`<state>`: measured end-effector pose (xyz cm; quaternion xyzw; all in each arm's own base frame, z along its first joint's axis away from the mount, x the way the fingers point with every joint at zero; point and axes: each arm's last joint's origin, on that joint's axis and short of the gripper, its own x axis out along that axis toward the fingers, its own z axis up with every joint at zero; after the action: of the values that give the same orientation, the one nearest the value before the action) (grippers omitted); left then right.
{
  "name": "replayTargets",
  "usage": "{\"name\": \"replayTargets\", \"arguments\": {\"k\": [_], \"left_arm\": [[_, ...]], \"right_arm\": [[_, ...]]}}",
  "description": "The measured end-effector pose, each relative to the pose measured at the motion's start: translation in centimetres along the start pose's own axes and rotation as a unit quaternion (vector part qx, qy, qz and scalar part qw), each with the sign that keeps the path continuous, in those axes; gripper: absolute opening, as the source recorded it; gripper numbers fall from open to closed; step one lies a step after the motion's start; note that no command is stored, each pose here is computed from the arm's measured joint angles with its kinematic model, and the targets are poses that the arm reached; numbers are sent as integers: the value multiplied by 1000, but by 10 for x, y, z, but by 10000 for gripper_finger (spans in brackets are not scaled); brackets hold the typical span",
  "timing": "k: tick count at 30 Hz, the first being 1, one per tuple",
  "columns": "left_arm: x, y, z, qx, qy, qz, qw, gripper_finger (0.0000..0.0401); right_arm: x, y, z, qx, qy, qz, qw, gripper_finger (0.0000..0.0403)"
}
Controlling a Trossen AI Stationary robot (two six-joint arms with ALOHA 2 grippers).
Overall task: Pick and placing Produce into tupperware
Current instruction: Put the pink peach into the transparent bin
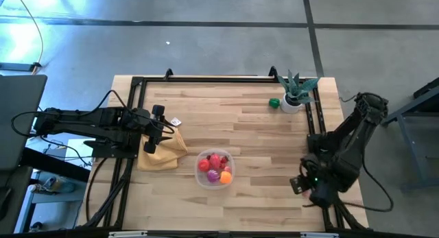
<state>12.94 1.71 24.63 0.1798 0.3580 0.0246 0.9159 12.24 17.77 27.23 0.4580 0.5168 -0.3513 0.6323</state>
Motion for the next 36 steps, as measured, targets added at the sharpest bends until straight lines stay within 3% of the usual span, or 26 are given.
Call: {"name": "replayTargets", "arguments": {"k": [4,9,15,19,30,36], "left_arm": [[0,0,0,0,0,0,1000,221],[0,0,0,0,0,0,1000,221],[0,0,0,0,0,0,1000,221],[0,0,0,0,0,0,1000,221],[0,0,0,0,0,0,1000,221],[0,0,0,0,0,0,1000,221]], "right_arm": [[10,-8,-14,3,18,-16,1000,163],[27,-14,-20,-9,-12,-36,999,163],[54,-15,-31,9,-1,-102,995,163],[66,-17,-37,-12,3,-139,990,163],[81,-15,-52,-77,13,-130,988,165],[87,-14,-54,-112,10,-141,984,193]]}}
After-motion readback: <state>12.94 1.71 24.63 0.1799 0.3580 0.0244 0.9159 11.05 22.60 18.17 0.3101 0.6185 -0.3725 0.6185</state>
